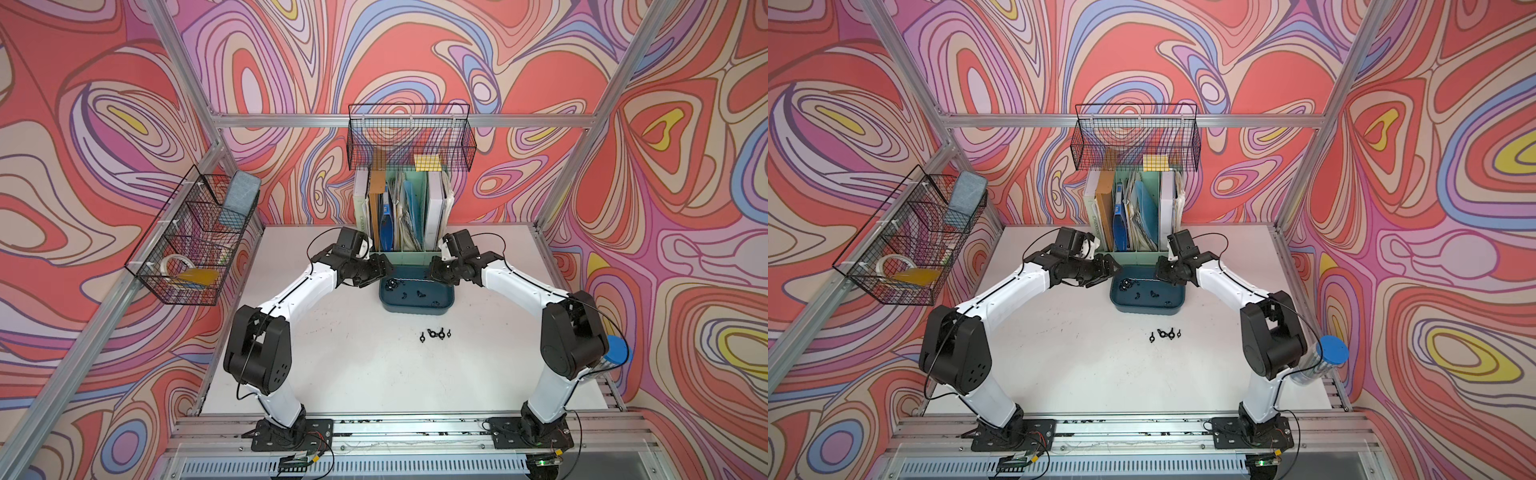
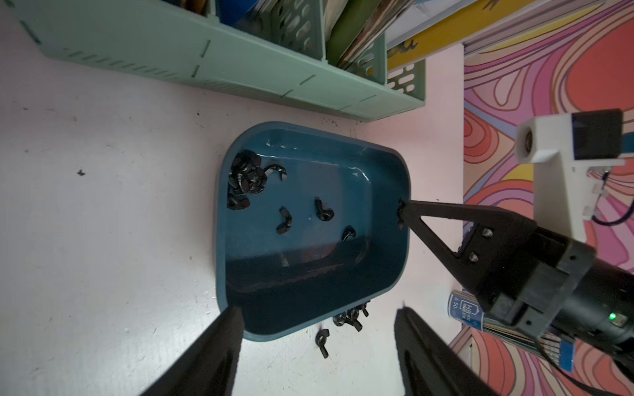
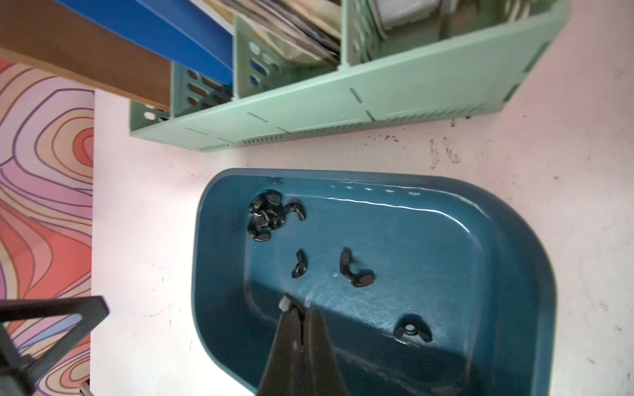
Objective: Take out the wing nut from the storage box
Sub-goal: Pick up the wing nut from the storage box.
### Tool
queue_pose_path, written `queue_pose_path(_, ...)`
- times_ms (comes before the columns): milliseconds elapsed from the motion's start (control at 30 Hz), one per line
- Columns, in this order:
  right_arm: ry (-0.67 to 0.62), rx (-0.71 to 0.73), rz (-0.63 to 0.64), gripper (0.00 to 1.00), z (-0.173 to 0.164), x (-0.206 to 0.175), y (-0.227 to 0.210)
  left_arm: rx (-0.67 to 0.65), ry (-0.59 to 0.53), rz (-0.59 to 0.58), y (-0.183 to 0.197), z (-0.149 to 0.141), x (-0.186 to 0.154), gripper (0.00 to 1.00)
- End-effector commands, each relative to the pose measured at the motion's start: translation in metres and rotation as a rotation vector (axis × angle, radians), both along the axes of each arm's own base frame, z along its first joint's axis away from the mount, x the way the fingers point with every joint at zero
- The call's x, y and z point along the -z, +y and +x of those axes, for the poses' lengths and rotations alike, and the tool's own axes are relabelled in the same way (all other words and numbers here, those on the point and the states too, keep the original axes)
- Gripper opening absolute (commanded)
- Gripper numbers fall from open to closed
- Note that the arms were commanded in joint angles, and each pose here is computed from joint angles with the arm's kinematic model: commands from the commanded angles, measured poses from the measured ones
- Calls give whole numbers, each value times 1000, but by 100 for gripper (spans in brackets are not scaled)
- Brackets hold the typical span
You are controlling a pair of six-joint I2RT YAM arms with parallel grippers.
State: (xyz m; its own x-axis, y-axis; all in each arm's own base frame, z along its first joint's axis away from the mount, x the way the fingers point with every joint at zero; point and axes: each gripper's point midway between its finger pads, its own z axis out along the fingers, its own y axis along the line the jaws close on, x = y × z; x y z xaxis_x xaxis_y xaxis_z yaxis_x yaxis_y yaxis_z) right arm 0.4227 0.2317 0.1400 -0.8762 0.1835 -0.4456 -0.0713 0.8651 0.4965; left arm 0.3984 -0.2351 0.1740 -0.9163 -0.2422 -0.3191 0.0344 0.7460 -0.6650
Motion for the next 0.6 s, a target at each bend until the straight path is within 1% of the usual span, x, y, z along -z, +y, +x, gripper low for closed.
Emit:
queue_pose_path(0, -114, -99, 19, 0, -9, -27, 22, 2, 19, -150, -15, -2, -18, 60)
queue_pose_path(133, -164, -157, 36, 0, -22, -41, 41, 3, 23, -219, -27, -6, -20, 52)
queue_pose_path(233, -190, -187, 55, 0, -30, -51, 51, 4, 33, -232, -33, -11, -19, 48)
queue_pose_path(300, -199, -204, 74, 0, -34, -55, 56, 6, 38, -240, -36, -14, -18, 40)
queue_pose_path(567, -204, -232, 101, 0, -45, -61, 64, -9, 36, -280, -38, -19, -21, 36)
